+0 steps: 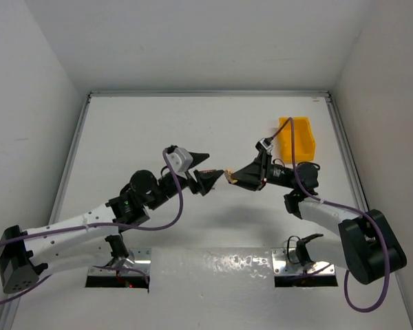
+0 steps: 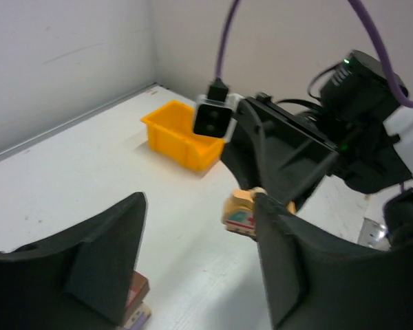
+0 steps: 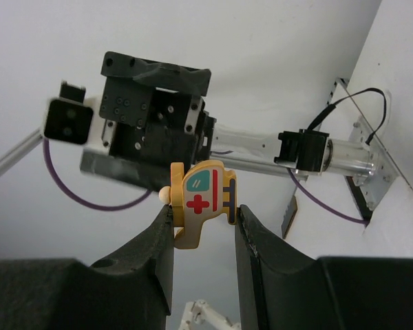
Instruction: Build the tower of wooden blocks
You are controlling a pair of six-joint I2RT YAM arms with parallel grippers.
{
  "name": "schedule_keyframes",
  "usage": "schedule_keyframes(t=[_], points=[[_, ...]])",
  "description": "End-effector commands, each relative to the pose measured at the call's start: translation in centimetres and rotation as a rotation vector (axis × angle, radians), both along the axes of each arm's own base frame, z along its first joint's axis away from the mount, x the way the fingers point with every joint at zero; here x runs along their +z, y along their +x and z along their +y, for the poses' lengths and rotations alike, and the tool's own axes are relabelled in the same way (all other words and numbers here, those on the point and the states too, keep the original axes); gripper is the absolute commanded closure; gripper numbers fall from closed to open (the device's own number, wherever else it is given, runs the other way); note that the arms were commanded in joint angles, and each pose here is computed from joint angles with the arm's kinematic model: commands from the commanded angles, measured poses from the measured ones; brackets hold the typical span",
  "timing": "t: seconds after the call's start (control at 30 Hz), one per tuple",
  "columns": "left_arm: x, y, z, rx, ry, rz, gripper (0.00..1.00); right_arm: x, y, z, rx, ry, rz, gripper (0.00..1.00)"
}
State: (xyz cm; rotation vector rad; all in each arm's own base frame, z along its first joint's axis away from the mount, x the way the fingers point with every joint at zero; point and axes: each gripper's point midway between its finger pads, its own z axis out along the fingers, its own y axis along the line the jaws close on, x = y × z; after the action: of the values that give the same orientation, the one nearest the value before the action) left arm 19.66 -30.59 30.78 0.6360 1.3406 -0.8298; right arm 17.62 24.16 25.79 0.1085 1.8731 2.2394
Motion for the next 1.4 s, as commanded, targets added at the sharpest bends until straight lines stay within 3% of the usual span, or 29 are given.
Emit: schedule_keyframes(t=[0.0,0.1,0.17,0.2,0.23,0.27,0.3,0.33,0.37,0.4,0.47,0.57,0.63,0.67,0.7,0.73,0.87,1.0,1.27,1.37], points=[[3.1,0.3,0.9,-0.010,-0.119,0.007,0.42,4.5,-2.7,-0.7,0.005,0.123,-0.425,0.82],[3.4,1.4,1.6,0.073,-0.188,0.134,0.69,2.9,-2.2,-0.3,-0.003,0.072,-0.443,0.83],[3.2,1.4,1.6,0.086,-0.215,0.232,0.80,1.4,-1.6,0.1,-0.007,0.018,-0.408,0.85],[3.0,1.3,1.5,0.079,-0.213,0.260,0.85,1.1,-1.8,0.2,-0.019,-0.009,-0.497,0.85],[2.4,0.9,1.5,0.071,-0.212,0.315,0.85,-0.4,-1.2,0.5,-0.017,-0.071,-0.440,0.85],[2.1,0.8,1.5,0.069,-0.211,0.341,0.84,-1.2,-1.0,0.6,-0.020,-0.115,-0.441,0.85],[1.7,0.7,1.4,0.068,-0.209,0.363,0.76,-1.5,-1.0,0.7,-0.048,-0.168,-0.616,0.85],[0.9,0.5,1.3,0.063,-0.190,0.392,0.70,-3.7,-0.3,0.8,-0.038,-0.293,-0.516,0.85],[0.7,0.3,1.3,0.060,-0.183,0.398,0.63,-4.4,-0.7,1.0,-0.028,-0.362,-0.651,0.85],[0.1,0.3,1.4,0.059,-0.173,0.404,0.59,-5.1,-1.1,0.9,-0.008,-0.400,-0.618,0.85],[0.0,0.3,1.8,0.077,-0.198,0.417,0.47,-4.6,-1.9,1.1,0.014,-0.346,-0.597,0.85],[-0.2,0.2,1.9,0.080,-0.198,0.438,0.39,-5.7,-1.9,1.1,0.022,-0.356,-0.622,0.86],[-1.2,0.5,2.5,0.124,-0.166,0.457,0.39,-8.1,-2.4,1.3,0.057,-0.434,-0.567,0.86],[-1.6,0.7,3.0,0.150,-0.158,0.464,0.39,-9.5,-2.4,1.3,0.078,-0.494,-0.626,0.86],[-2.0,1.0,4.1,0.200,-0.156,0.465,0.40,-11.6,-3.1,0.8,0.128,-0.595,-0.552,0.86],[-2.1,1.0,4.6,0.219,-0.161,0.460,0.40,-13.7,-2.5,0.4,0.110,-0.727,-0.607,0.86],[-3.1,1.6,8.1,0.354,-0.207,0.443,0.42,-19.4,-1.1,-3.0,0.011,-1.031,-0.525,0.86],[-3.6,1.6,8.5,0.366,-0.199,0.430,0.43,-22.8,0.3,-5.1,-0.096,-1.166,-0.484,0.83],[-4.3,1.8,7.6,0.346,-0.137,0.414,0.44,-27.7,1.1,-8.0,-0.101,-1.408,-0.435,0.81],[-4.3,1.9,8.0,0.364,-0.139,0.406,0.44,-27.8,1.3,-8.0,-0.112,-1.416,-0.457,0.70]])
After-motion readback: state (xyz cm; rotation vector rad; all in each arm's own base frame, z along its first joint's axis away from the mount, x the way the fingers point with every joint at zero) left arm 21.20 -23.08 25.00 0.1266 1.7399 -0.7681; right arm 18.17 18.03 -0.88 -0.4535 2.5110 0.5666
